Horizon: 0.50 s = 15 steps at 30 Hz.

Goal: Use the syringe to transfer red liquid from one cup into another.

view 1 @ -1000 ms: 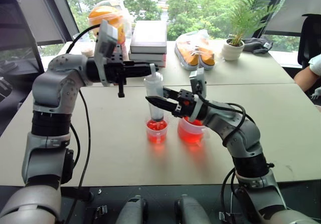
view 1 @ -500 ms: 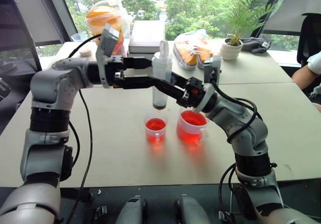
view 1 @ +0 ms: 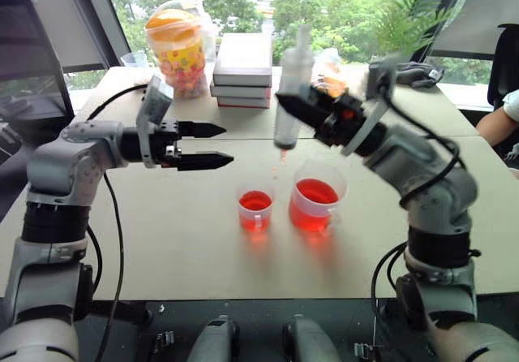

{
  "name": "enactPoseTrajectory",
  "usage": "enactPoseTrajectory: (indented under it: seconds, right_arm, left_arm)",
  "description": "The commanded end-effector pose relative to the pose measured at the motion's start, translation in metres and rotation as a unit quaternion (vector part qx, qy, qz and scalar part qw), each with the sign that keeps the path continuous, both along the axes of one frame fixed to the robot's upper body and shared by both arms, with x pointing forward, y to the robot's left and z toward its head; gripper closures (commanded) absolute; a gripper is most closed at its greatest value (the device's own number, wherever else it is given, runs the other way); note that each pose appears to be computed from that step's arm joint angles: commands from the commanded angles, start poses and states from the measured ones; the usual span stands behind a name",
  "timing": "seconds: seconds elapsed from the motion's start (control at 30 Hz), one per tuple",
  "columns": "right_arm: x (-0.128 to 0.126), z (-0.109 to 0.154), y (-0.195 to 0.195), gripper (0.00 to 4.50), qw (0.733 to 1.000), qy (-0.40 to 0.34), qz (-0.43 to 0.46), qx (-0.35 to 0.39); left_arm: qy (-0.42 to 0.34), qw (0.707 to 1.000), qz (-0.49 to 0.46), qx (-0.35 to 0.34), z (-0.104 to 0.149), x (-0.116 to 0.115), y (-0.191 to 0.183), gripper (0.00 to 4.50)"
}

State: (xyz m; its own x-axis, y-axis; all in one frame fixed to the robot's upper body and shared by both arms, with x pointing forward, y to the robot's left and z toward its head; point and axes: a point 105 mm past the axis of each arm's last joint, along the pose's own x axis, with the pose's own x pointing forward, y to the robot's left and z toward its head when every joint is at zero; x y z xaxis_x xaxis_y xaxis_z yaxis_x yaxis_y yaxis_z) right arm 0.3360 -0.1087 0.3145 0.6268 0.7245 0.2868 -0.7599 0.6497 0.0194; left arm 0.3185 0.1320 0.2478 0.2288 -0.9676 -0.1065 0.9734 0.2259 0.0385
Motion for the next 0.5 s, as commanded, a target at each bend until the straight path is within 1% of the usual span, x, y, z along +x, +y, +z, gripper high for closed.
enactPoseTrajectory:
  seconds: [0.03, 0.1, 0.17, 0.2, 0.23, 0.27, 0.33, 0.4, 0.43, 0.5]
  right_arm:
    - [0.009, 0.021, -0.050, 3.14, 0.995, 0.062, -0.076, 0.017]
    - [0.015, 0.017, -0.071, 3.14, 0.986, 0.121, -0.115, -0.001]
    - [0.021, -0.002, -0.104, 3.14, 0.962, 0.199, -0.180, -0.055]
    - [0.021, -0.009, -0.116, 3.14, 0.951, 0.224, -0.200, -0.071]
    - [0.022, -0.022, -0.130, 3.14, 0.935, 0.257, -0.225, -0.091]
    - [0.022, -0.035, -0.139, 3.14, 0.922, 0.287, -0.239, -0.106]
    - [0.020, -0.052, -0.150, 3.14, 0.903, 0.325, -0.252, -0.125]
    - [0.017, -0.080, -0.162, 3.14, 0.867, 0.385, -0.266, -0.170]
    - [0.015, -0.091, -0.168, 3.14, 0.853, 0.406, -0.272, -0.184]
    - [0.014, -0.102, -0.174, 3.14, 0.839, 0.426, -0.275, -0.196]
  left_arm:
    - [-0.021, 1.000, -0.011, 0.011, -0.002, -0.007, -0.006, 0.03]
    - [-0.015, 1.000, -0.015, 0.010, -0.006, -0.010, -0.007, 0.03]
    - [-0.013, 1.000, -0.017, 0.007, -0.011, -0.012, -0.009, 0.03]
    - [-0.012, 1.000, -0.017, 0.006, -0.012, -0.013, -0.010, 0.03]
    - [-0.007, 1.000, -0.020, 0.000, -0.014, -0.013, -0.013, 0.03]
    - [-0.004, 1.000, -0.024, -0.004, -0.016, -0.014, -0.015, 0.03]
    - [-0.004, 1.000, -0.029, -0.008, -0.019, -0.016, -0.020, 0.03]
    - [-0.005, 0.999, -0.030, -0.010, -0.023, -0.015, -0.024, 0.03]
    - [-0.006, 0.999, -0.031, -0.010, -0.024, -0.015, -0.025, 0.03]
    - [-0.007, 0.999, -0.030, -0.009, -0.026, -0.015, -0.026, 0.03]
